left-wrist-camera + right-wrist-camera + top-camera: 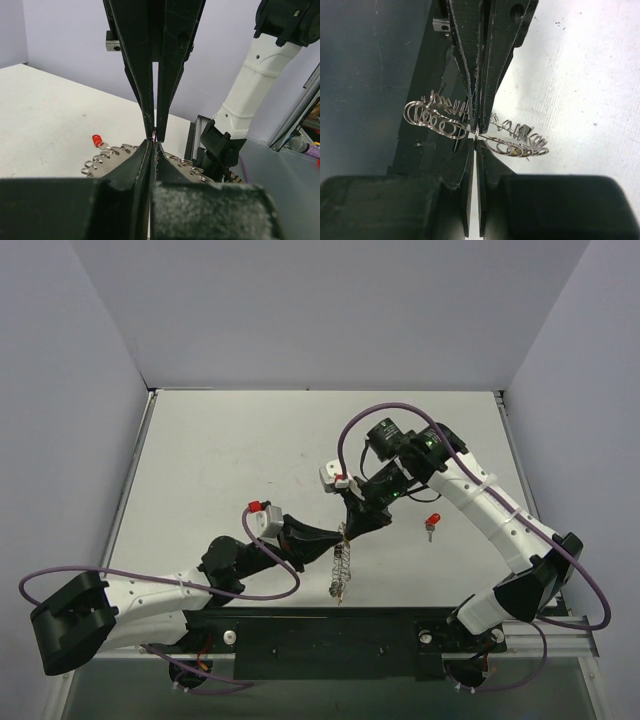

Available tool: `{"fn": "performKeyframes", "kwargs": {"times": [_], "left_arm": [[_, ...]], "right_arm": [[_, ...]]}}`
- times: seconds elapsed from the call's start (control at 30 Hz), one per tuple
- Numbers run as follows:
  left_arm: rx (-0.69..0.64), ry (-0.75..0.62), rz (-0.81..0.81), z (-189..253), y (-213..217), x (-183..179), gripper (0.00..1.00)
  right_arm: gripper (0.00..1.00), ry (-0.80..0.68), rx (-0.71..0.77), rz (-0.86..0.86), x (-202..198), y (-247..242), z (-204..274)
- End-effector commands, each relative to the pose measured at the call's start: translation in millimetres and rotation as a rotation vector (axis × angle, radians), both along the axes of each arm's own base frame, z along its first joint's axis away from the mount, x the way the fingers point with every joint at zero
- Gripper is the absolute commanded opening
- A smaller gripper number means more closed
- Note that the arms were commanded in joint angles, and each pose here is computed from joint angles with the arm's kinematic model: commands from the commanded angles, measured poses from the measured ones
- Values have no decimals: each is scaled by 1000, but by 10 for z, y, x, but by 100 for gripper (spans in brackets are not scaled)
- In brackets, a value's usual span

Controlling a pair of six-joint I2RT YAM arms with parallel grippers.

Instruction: Put the keys on the keyring

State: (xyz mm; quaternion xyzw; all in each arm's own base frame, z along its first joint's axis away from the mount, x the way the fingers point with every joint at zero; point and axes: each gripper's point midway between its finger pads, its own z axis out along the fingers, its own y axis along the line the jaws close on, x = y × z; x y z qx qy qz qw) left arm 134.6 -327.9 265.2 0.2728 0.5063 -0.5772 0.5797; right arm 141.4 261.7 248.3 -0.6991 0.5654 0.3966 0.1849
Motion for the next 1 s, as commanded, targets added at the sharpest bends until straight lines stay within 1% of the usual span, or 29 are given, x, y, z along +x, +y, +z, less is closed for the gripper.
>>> {"fn": "performKeyframes", "kwargs": {"times": [0.0,0.03,0.07,0.1,0.13,0.17,0.2,0.3,0.33,0.37,0.53,0.67,0.73,0.97], "left_arm": [[-95,-14,45,257,119,34,17],[-68,1,55,193,118,55,36],[-74,1,66,245,152,56,42],[-26,28,87,128,147,100,50],[-27,16,93,192,191,87,51],[31,22,104,74,188,100,52],[26,-12,117,168,240,92,53],[131,-32,134,49,290,87,54],[152,-64,144,73,289,104,54],[194,-64,133,-12,270,96,54],[264,-140,114,-24,85,140,54],[255,-188,151,38,-66,267,54],[258,-196,169,21,-124,334,53],[226,-233,193,92,-183,397,46]], "right_arm": [[0,8,-73,-53,36,-47,34],[0,13,-115,-58,21,-110,-2],[0,8,-130,-52,25,-122,5],[0,15,-172,-44,-12,-197,-19],[0,9,-186,-47,-1,-215,-8],[0,9,-227,-48,-16,-292,-32],[0,-4,-258,-53,-3,-342,-42],[0,-10,-350,-40,-25,-491,-52],[0,-6,-388,-35,-46,-554,-56],[0,-8,-406,-30,-35,-561,-47],[0,-4,-498,-40,-30,-625,-96],[0,1,-523,-43,-29,-627,-128],[0,-3,-522,-42,-35,-620,-122],[0,5,-517,-37,-57,-620,-130]]}}
